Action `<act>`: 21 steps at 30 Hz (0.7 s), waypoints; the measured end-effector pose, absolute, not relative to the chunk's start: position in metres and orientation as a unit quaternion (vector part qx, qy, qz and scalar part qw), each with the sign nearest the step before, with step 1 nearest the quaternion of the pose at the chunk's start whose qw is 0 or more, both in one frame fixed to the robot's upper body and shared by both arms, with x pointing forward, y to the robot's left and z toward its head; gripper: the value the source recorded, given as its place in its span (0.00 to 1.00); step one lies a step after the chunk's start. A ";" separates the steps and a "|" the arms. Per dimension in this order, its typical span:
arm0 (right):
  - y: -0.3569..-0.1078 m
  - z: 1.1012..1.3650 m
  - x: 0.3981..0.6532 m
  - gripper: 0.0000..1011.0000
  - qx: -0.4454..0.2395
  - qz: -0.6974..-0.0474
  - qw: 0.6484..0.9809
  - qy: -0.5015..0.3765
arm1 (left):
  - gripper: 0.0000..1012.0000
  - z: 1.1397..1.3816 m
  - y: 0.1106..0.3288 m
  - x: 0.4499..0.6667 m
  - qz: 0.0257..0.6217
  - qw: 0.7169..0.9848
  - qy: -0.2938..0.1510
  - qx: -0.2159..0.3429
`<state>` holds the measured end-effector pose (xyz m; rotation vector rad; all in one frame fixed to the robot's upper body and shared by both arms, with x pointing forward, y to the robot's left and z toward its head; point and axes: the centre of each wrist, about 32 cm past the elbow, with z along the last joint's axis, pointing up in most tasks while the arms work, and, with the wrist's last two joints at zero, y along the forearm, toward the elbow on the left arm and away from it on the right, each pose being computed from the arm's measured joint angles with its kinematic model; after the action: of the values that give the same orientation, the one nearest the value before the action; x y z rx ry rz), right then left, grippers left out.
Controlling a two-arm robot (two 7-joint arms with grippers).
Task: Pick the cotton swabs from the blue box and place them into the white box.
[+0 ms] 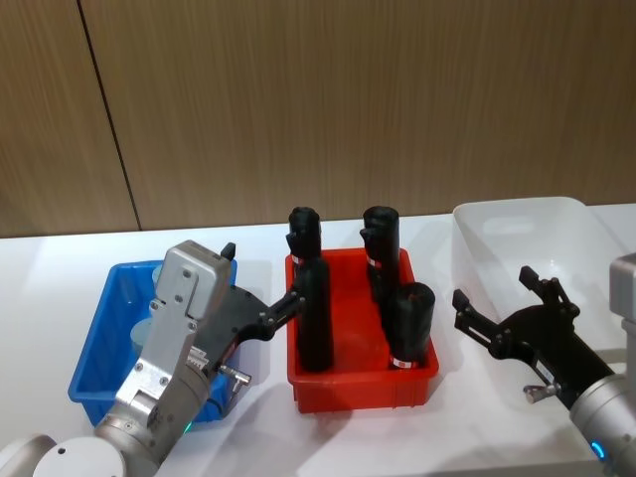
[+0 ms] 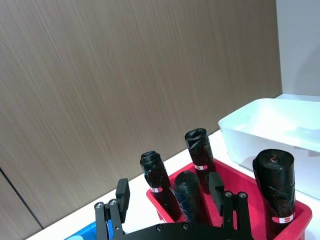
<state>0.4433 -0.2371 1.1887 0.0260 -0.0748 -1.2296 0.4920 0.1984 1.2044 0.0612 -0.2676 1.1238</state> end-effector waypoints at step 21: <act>-0.237 1.189 0.443 0.99 0.012 -0.577 0.816 -0.035 | 0.99 1.204 0.198 0.492 0.531 0.837 -0.126 0.029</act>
<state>0.4433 -0.2371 1.1887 0.0260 -0.0748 -1.2295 0.4920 0.1984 1.2044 0.0611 -0.2675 1.1237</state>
